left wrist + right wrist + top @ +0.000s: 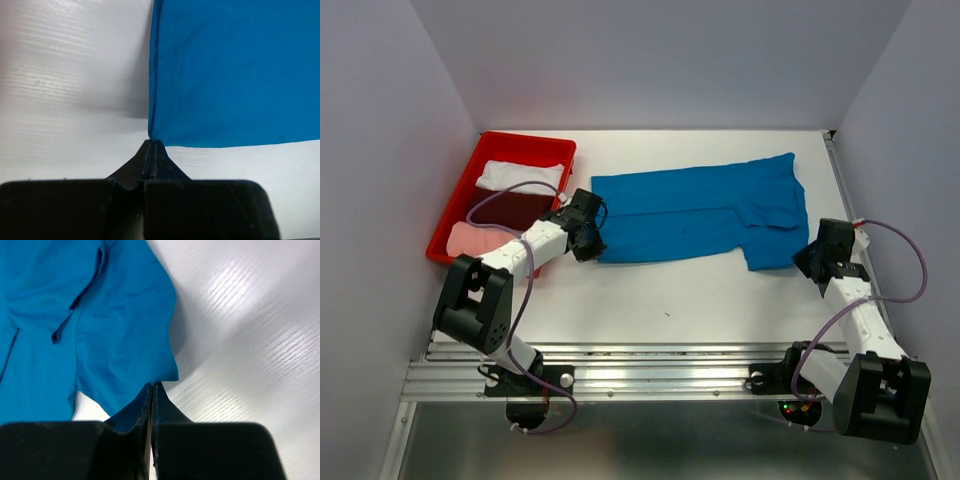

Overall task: Roll the t-shirts
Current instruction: Fold the T-shirt at the center of the board.

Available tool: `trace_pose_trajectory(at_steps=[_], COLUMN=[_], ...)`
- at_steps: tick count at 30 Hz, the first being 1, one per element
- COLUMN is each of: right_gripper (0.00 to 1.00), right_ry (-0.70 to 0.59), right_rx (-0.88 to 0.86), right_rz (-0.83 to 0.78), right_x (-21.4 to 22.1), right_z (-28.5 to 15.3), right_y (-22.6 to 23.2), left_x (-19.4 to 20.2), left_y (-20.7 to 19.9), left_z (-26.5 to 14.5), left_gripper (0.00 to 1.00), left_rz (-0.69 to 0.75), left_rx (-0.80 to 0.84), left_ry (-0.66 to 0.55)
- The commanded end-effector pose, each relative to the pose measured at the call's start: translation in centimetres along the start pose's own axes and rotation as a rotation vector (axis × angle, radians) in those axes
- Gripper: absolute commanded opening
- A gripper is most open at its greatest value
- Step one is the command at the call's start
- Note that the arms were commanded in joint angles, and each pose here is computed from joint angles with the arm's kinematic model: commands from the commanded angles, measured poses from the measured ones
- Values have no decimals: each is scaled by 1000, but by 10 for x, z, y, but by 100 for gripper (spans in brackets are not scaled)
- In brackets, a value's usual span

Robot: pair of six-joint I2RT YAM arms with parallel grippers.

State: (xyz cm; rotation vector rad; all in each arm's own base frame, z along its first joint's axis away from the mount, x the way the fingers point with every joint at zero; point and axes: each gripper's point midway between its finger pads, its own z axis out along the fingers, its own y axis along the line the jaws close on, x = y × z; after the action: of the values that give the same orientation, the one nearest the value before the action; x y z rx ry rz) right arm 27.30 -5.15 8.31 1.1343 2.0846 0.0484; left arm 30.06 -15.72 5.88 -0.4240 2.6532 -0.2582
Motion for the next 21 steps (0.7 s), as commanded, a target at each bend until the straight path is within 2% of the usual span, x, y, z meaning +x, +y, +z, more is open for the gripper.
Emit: trace_pose_trajectory(at_steps=[1, 13, 21], right_gripper=[1, 1, 1], right_ry=[-61, -103, -126], right_rx=[-7, -61, -150], right_rz=[-7, -14, -28], right_x=[-24, -45, -68], right_z=[-14, -36, -37], right_y=[7, 22, 56], left_x=[6, 25, -1], left_y=[14, 30, 8], left_z=[-9, -22, -28], left_gripper=[0, 0, 0], left_rz=[8, 15, 9], left_rx=[-29, -41, -1], left_ry=[0, 33, -17])
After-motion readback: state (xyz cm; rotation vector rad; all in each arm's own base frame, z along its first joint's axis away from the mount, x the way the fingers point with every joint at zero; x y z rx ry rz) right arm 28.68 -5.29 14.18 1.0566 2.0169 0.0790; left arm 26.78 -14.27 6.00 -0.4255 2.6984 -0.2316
